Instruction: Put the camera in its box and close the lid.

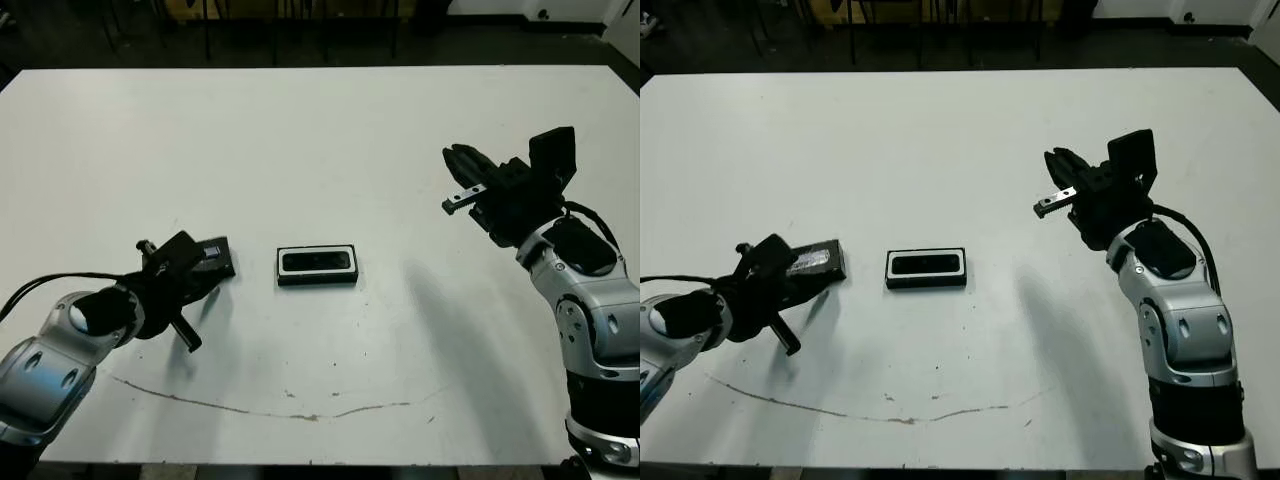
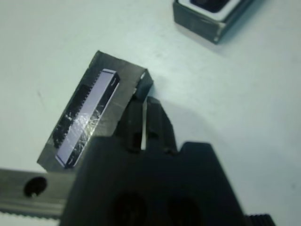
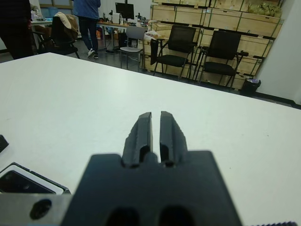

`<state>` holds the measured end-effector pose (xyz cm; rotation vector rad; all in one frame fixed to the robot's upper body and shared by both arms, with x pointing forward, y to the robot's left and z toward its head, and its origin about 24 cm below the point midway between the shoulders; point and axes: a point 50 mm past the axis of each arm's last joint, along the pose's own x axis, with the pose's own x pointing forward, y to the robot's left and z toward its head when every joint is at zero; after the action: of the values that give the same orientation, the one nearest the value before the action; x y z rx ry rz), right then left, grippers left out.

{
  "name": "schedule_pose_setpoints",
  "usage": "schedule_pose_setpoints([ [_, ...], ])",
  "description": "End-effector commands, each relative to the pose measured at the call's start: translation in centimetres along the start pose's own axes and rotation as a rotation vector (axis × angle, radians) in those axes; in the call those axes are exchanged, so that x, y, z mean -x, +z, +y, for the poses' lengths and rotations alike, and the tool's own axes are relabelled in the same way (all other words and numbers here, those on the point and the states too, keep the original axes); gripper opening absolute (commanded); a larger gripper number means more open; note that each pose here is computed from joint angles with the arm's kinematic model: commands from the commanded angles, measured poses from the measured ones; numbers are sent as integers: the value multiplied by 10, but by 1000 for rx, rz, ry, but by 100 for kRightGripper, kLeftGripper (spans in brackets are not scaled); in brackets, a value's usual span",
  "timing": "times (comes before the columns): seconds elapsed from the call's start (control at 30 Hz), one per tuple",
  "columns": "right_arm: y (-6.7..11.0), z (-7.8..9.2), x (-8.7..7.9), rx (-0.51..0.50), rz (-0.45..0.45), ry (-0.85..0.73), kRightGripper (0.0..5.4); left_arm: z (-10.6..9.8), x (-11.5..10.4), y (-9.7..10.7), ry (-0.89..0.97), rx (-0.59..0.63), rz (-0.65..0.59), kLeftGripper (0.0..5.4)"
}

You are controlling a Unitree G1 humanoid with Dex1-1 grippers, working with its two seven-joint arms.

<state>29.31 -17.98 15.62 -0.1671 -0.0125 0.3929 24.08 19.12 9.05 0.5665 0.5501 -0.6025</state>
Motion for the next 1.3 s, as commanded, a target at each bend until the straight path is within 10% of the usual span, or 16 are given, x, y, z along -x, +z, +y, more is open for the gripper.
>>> schedule_pose_setpoints([
  [0.03, -7, -1, 3, 0, 32, -3, 2, 0, -8, 0, 16, 28, 22, 0],
  [0.73, -11, 0, 4, -9, 46, -5, 2, -10, -21, 36, 141, 187, -143, 0],
  [1.03, -11, 0, 4, 6, 46, -1, 2, 8, 34, 78, 88, 131, -518, 0],
  [1.3, -12, 0, 4, 9, 41, 4, 0, 49, 89, 82, 216, -188, -750, 9],
])
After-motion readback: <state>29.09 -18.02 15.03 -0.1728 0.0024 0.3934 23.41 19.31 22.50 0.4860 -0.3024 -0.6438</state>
